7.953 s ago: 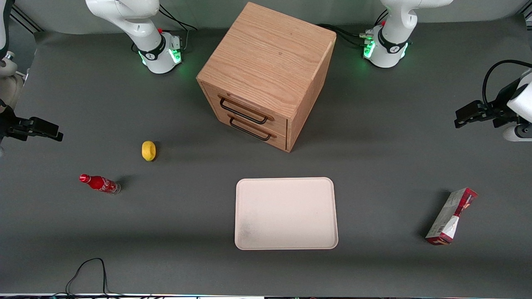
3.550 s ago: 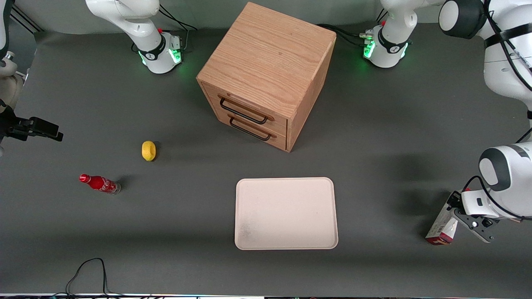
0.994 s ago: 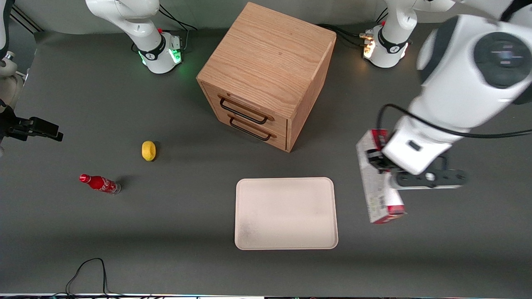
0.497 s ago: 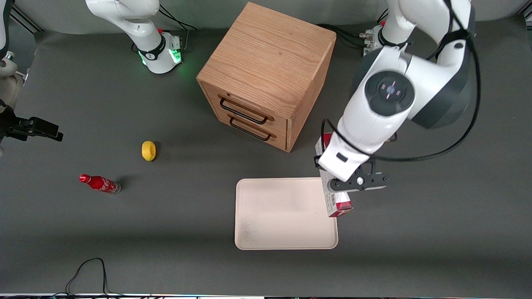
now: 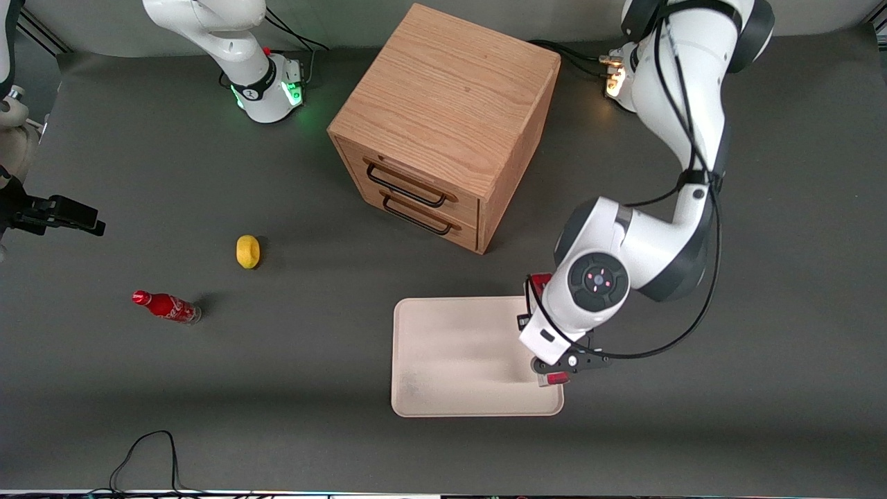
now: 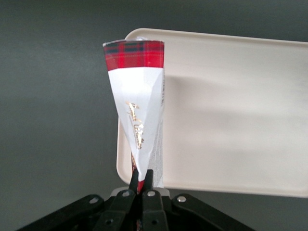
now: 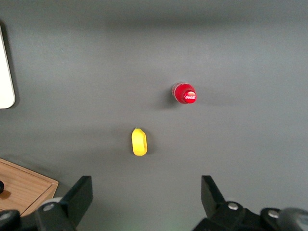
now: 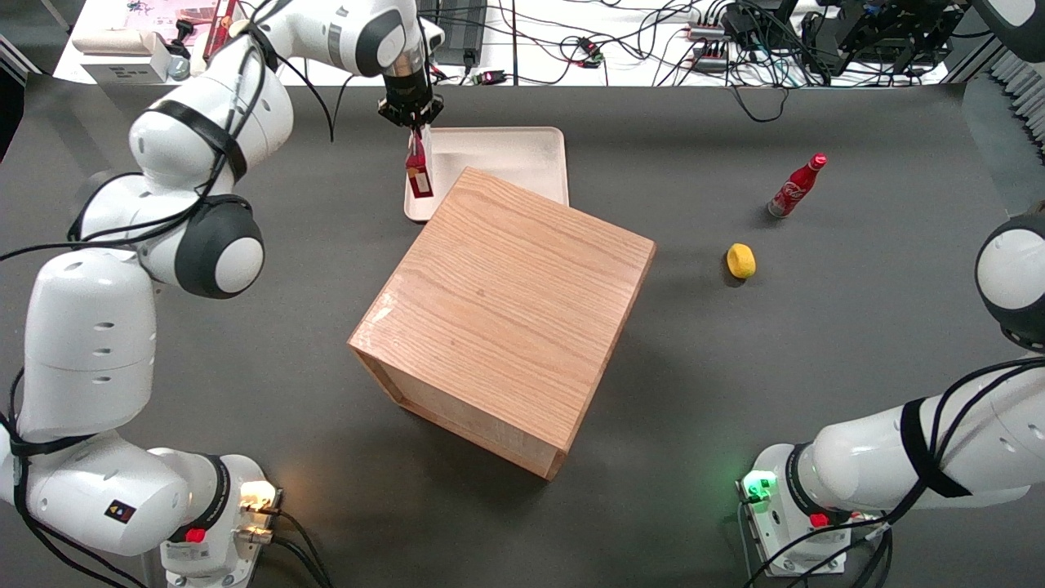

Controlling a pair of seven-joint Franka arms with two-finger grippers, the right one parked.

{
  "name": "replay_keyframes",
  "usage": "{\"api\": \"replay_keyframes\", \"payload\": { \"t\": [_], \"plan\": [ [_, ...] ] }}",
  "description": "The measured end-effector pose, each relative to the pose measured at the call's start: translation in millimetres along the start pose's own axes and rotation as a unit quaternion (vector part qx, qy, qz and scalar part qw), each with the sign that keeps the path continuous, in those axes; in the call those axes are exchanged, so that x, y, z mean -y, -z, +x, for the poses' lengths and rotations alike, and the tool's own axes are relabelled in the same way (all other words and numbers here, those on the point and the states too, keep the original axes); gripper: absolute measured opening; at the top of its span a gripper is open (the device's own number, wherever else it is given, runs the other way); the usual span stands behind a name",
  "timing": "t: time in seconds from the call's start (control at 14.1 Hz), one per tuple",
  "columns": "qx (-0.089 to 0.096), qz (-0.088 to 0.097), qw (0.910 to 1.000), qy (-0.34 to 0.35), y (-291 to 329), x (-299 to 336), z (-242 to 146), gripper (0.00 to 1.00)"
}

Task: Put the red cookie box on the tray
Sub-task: 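Carry the held cookie box over the white tray, then lower the box onto the tray and open the left gripper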

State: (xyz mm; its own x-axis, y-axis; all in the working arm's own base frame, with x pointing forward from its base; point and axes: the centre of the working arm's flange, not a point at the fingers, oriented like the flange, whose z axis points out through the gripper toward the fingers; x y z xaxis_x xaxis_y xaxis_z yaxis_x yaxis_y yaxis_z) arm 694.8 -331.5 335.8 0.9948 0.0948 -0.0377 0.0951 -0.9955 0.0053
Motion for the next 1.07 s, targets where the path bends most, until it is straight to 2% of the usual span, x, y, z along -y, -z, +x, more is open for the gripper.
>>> {"api": "replay_keyframes", "payload": {
  "t": [0.21,0.43,0.78,0.92,1.07],
  "plan": [
    [0.006,0.003,0.9999,-0.008,-39,10,11,0.02],
    [0.003,-0.001,0.9999,-0.011,-63,6,13,0.02],
    [0.003,-0.001,0.9999,-0.016,-71,3,12,0.02],
    [-0.001,-0.003,0.9998,-0.019,-71,3,13,0.15],
    [-0.011,-0.009,0.9997,-0.019,-69,1,15,0.38]
  ]
}}
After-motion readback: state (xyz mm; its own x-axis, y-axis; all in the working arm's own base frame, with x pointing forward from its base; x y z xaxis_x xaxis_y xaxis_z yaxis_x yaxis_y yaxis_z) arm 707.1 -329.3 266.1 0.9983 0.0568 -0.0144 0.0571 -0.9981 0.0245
